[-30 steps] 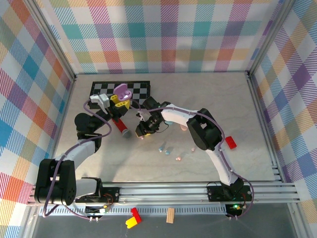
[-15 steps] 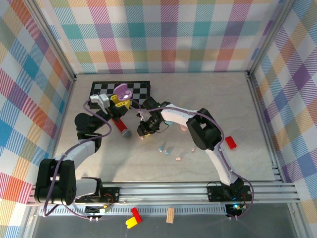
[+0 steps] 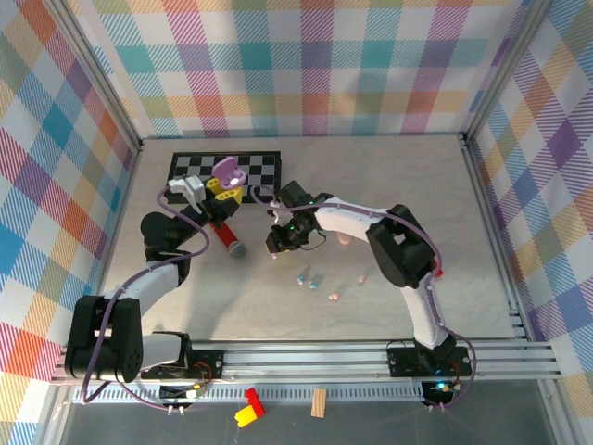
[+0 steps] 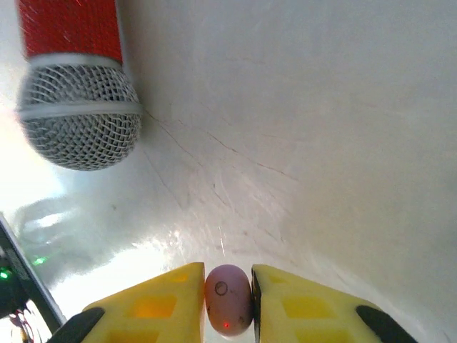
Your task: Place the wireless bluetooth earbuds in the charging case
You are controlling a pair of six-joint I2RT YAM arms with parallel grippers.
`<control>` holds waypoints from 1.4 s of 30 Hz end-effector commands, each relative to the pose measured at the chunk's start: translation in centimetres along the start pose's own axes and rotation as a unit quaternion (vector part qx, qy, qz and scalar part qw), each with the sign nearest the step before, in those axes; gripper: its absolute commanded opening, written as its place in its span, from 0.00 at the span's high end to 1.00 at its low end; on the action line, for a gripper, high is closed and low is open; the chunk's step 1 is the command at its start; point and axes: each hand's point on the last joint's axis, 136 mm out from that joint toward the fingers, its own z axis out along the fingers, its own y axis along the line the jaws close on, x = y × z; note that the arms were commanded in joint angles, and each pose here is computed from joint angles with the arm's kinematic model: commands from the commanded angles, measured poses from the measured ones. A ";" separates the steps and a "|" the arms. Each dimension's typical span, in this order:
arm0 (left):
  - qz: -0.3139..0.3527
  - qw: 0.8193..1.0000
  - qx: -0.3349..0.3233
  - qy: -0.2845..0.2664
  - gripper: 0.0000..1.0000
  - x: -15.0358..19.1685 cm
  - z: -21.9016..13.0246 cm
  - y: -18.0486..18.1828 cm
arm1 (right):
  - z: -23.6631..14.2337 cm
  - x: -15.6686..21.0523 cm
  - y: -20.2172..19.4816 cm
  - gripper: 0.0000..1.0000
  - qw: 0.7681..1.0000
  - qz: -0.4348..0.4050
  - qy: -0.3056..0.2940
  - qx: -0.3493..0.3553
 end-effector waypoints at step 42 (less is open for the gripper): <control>0.046 0.995 -0.049 0.067 0.71 12.5 7.6 -8.1 | -20.9 -4.0 8.0 0.78 0.964 -0.097 -0.247 0.022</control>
